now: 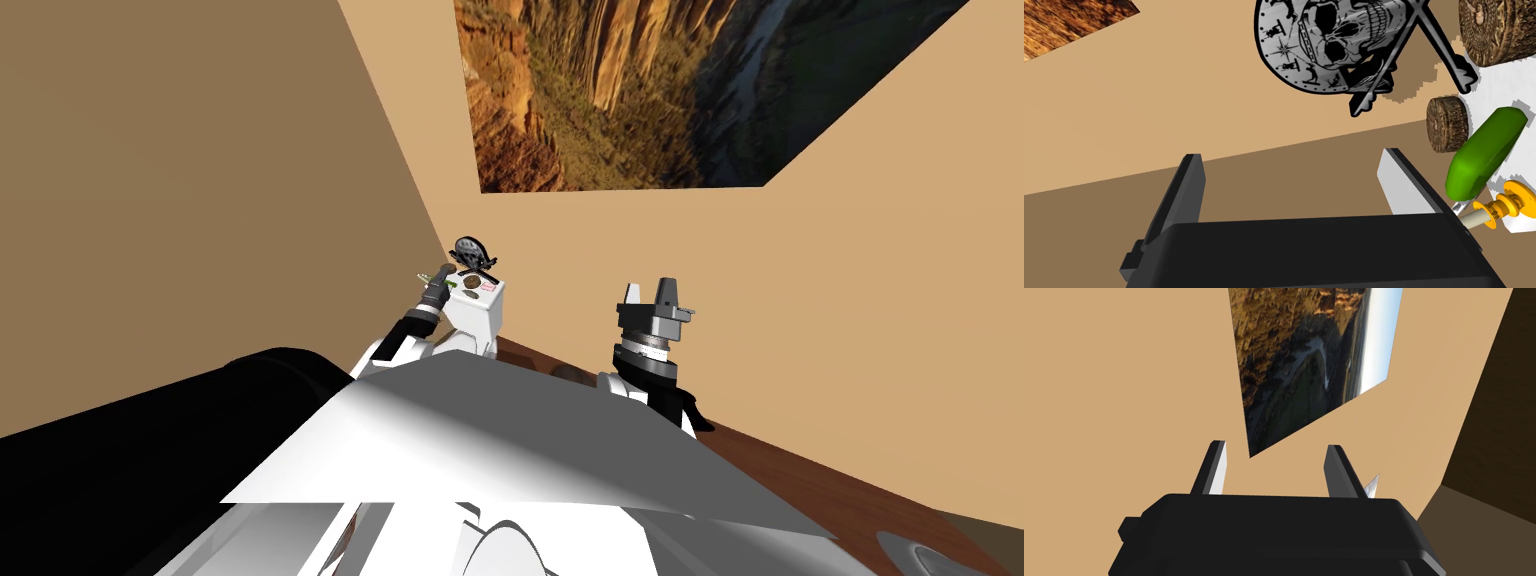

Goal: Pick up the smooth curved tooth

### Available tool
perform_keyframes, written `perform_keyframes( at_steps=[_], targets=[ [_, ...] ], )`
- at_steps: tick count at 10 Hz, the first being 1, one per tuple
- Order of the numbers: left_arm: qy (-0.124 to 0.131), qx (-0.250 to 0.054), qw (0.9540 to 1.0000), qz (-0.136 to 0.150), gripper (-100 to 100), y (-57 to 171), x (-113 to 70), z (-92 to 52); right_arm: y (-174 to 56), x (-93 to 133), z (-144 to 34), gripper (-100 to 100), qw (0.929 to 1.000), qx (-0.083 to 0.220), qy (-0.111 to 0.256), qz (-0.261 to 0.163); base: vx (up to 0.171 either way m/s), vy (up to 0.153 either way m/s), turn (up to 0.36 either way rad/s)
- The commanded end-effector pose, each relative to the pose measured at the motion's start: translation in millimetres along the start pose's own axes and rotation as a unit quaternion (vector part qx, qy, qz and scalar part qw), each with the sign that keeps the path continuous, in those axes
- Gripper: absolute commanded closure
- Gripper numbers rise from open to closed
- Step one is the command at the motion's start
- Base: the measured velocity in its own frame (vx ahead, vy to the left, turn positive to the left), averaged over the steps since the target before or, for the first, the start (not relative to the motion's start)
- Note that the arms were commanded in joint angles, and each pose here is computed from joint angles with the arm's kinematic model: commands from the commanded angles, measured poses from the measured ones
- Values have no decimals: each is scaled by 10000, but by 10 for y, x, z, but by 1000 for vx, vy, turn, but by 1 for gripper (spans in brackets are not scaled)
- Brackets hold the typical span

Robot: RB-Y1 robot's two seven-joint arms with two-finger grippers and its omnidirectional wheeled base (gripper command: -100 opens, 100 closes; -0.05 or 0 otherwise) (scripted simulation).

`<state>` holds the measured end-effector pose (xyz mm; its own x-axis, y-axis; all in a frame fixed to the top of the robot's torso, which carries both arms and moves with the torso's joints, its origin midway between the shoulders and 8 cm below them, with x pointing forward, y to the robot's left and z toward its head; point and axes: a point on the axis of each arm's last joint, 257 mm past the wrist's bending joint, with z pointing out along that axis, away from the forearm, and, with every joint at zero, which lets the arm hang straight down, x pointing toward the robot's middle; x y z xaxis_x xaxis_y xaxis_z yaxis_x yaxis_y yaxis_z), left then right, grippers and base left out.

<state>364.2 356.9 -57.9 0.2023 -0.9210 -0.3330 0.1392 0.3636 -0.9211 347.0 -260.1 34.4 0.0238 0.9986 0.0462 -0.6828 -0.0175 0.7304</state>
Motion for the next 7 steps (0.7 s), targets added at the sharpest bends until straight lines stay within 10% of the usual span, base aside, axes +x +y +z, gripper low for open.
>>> perform_keyframes(
  at_steps=[1,7],
  targets=[
    [10,-274,9996,74,-100,143,-60,-17,0,0,0,0,10000,0,0,0,10,10,20],
    [58,-1025,9945,198,-100,528,-157,-86,0,0,0,0,10000,0,0,0,12,5,9]
  ],
)
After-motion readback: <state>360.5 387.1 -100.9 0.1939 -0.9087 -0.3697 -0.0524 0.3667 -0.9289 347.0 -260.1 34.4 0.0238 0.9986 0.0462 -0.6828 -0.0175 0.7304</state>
